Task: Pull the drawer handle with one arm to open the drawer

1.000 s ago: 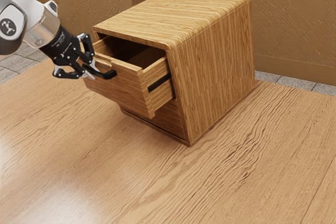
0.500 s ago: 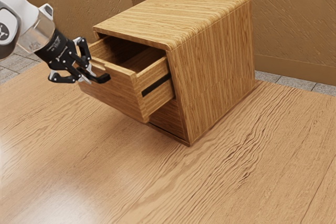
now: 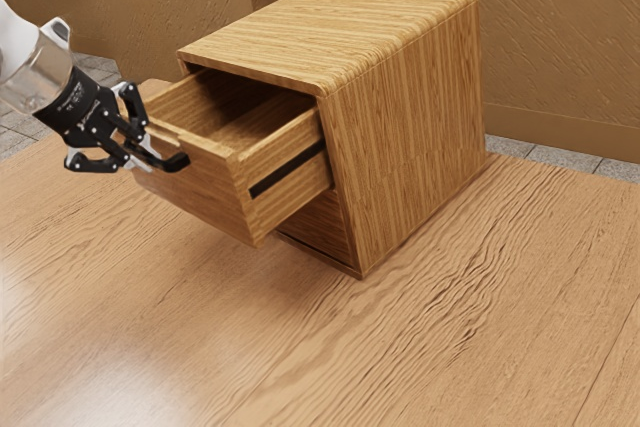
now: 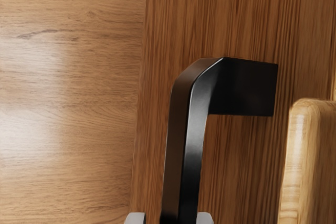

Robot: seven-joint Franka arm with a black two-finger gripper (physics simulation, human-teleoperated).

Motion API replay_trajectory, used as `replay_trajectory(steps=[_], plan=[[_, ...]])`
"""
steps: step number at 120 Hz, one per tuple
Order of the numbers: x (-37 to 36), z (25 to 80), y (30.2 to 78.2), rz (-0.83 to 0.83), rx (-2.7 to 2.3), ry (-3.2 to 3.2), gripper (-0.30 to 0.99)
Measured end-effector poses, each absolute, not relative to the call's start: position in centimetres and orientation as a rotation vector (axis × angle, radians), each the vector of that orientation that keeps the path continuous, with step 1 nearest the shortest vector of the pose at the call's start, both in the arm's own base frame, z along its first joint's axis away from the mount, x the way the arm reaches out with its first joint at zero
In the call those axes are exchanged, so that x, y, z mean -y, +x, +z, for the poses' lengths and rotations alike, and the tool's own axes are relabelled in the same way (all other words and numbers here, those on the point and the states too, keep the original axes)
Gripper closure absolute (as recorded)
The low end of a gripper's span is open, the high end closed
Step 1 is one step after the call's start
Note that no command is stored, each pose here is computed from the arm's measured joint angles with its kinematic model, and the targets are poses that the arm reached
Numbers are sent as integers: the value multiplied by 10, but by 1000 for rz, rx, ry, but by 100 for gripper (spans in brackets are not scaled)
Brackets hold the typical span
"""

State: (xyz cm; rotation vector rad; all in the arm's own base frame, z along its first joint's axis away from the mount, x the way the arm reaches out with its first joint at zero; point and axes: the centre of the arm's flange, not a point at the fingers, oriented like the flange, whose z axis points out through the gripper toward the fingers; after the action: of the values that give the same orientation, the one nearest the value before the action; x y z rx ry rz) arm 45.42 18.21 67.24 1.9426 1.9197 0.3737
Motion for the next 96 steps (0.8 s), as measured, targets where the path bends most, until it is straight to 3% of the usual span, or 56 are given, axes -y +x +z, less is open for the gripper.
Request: replay_trajectory(steps=[96], plan=[[-179, 670, 394, 369, -1928, 1905, 66]])
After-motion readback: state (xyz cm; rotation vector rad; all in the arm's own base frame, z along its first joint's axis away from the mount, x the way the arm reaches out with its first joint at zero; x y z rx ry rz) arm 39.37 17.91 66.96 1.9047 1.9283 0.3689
